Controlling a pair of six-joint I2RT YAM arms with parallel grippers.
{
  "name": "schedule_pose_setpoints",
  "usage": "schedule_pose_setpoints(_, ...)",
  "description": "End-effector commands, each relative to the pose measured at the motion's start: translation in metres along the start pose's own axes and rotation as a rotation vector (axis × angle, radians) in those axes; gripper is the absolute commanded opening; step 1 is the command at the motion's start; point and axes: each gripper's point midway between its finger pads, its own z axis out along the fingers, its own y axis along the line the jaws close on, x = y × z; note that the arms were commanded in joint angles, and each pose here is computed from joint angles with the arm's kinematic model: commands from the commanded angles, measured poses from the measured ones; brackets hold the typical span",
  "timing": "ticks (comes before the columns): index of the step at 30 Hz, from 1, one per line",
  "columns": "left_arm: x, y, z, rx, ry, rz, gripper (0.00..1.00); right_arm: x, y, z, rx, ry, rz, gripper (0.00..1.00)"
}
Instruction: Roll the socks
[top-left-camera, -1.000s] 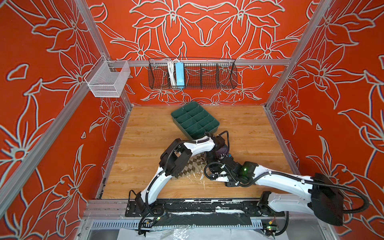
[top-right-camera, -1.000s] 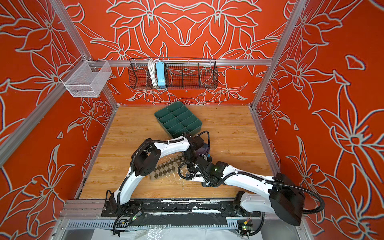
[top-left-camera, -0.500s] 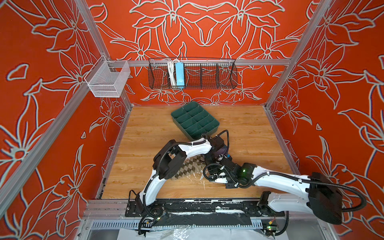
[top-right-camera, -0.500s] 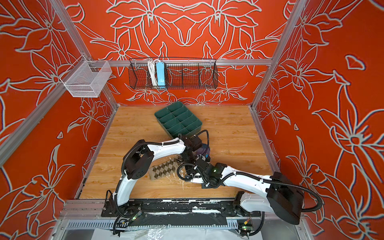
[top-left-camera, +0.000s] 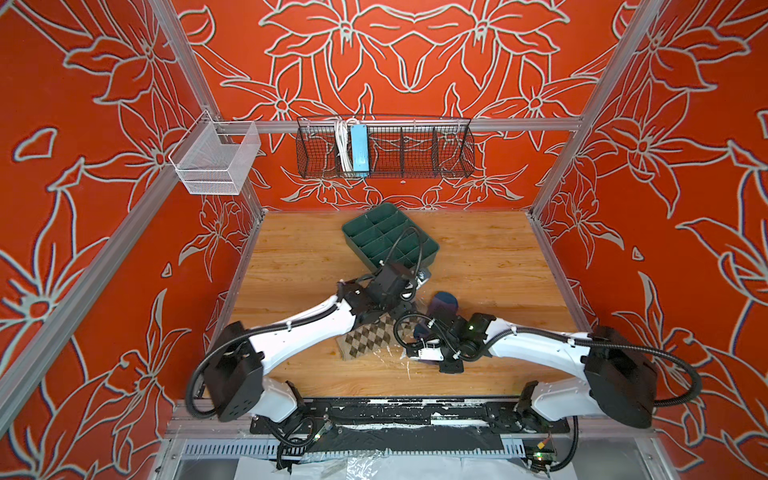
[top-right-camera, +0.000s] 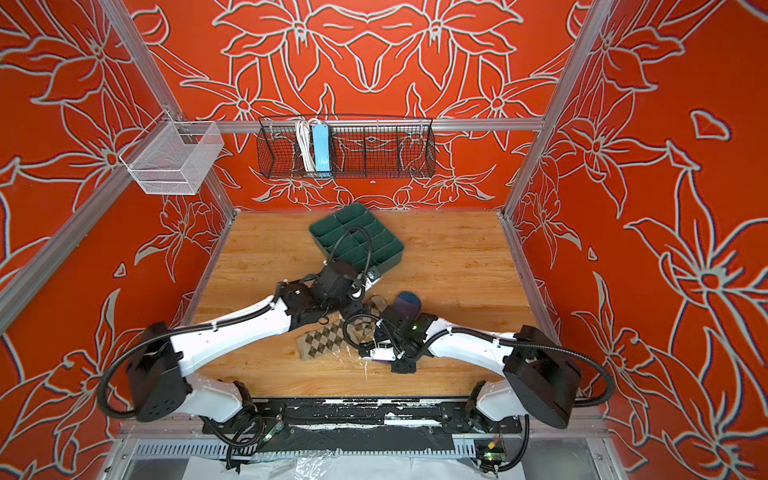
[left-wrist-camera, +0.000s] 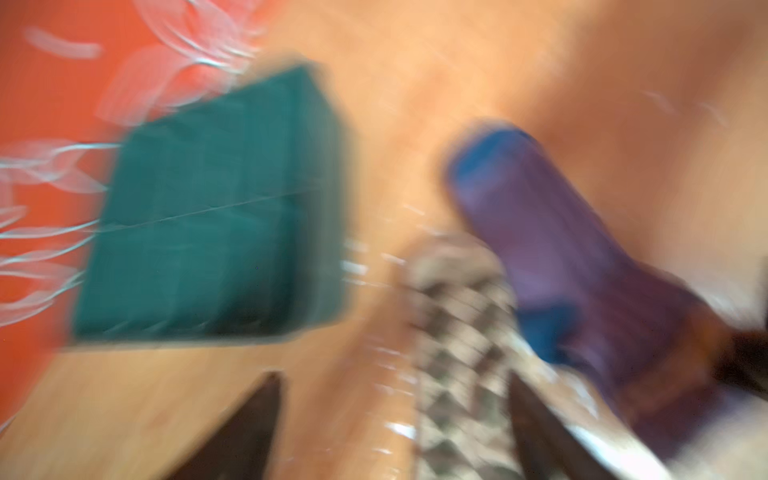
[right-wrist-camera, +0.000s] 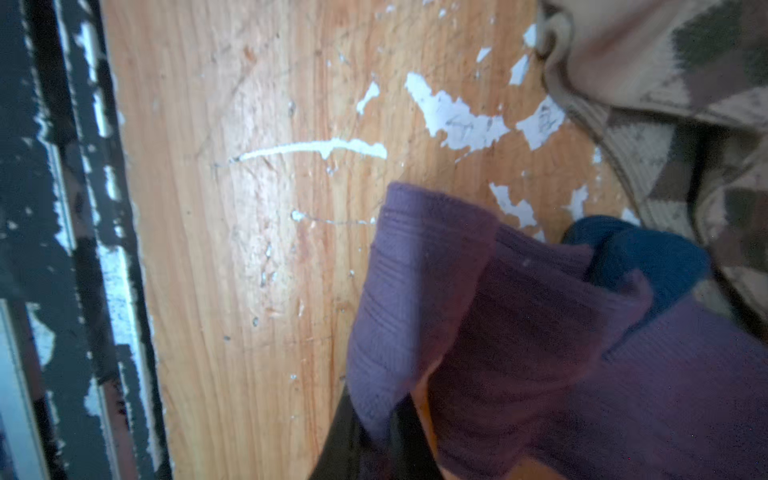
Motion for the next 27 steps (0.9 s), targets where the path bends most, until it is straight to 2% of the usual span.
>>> schedule_pose_setpoints(1,-0.020,0.071,-0.042,-0.318,-0.162,-0.117,0.97,0.003,0.026,0.009,-0.210,0.032,0.076,0.00)
schedule_pose_setpoints(3,-0.022,0.079,-0.070,-0.306,-0.212,-0.158,0.97,0.002,0.028,0.012,-0.277,0.061,0.108,0.00)
schedule_pose_setpoints(5,-0.021,0.074,-0.098,-0.235,-0.248,-0.142,0.98,-0.001,0.029,0.014,-0.349,0.078,0.158,0.00)
schedule_pose_setpoints(9,-0.011,0.038,-0.155,-0.008,-0.371,0.000,0.97,-0.003,0.025,0.020,-0.408,0.085,0.224,0.00)
schedule_pose_setpoints(11,0.000,0.019,-0.170,0.068,-0.435,0.097,0.97,-0.002,0.019,0.022,-0.394,0.087,0.247,0.01)
schedule_pose_setpoints(13,0.013,0.003,-0.178,0.115,-0.448,0.174,0.98,-0.003,0.010,0.023,-0.375,0.084,0.281,0.03)
schedule_pose_setpoints(17,0.044,-0.029,-0.159,0.173,-0.327,0.333,0.99,-0.005,-0.003,0.022,-0.344,0.059,0.321,0.04)
schedule_pose_setpoints(20,0.066,-0.064,-0.132,0.178,-0.263,0.546,1.00,-0.004,-0.003,0.022,-0.380,0.052,0.333,0.04)
schedule_pose_setpoints(23,0.081,-0.107,-0.109,0.168,-0.267,0.774,0.99,0.000,0.001,0.023,-0.440,0.071,0.343,0.04)
schedule_pose_setpoints(27,0.082,-0.143,-0.082,0.172,-0.276,0.826,0.96,0.003,0.005,0.025,-0.503,0.086,0.361,0.04)
